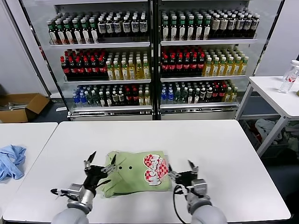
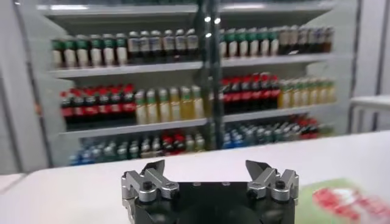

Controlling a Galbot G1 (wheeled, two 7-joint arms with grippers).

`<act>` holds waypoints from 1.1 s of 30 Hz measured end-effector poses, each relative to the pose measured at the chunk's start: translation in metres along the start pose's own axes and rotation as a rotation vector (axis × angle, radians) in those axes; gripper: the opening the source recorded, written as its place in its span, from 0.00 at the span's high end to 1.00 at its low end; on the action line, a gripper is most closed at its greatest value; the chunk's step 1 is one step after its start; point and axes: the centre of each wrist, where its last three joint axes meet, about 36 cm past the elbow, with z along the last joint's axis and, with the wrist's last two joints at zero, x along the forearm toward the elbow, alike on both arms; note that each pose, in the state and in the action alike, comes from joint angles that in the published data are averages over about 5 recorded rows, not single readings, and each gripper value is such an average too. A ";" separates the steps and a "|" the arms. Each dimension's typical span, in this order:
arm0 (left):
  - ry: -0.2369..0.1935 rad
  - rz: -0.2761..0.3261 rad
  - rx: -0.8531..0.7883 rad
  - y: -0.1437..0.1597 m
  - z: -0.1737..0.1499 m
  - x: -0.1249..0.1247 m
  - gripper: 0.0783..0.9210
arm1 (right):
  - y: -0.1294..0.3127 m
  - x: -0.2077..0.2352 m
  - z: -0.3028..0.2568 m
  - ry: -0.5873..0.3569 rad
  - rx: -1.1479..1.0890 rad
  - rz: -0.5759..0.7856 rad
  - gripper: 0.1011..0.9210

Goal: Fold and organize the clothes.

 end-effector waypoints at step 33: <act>0.009 -0.076 -0.087 0.033 0.015 0.006 0.12 | 0.000 -0.045 0.000 0.054 -0.110 -0.092 0.97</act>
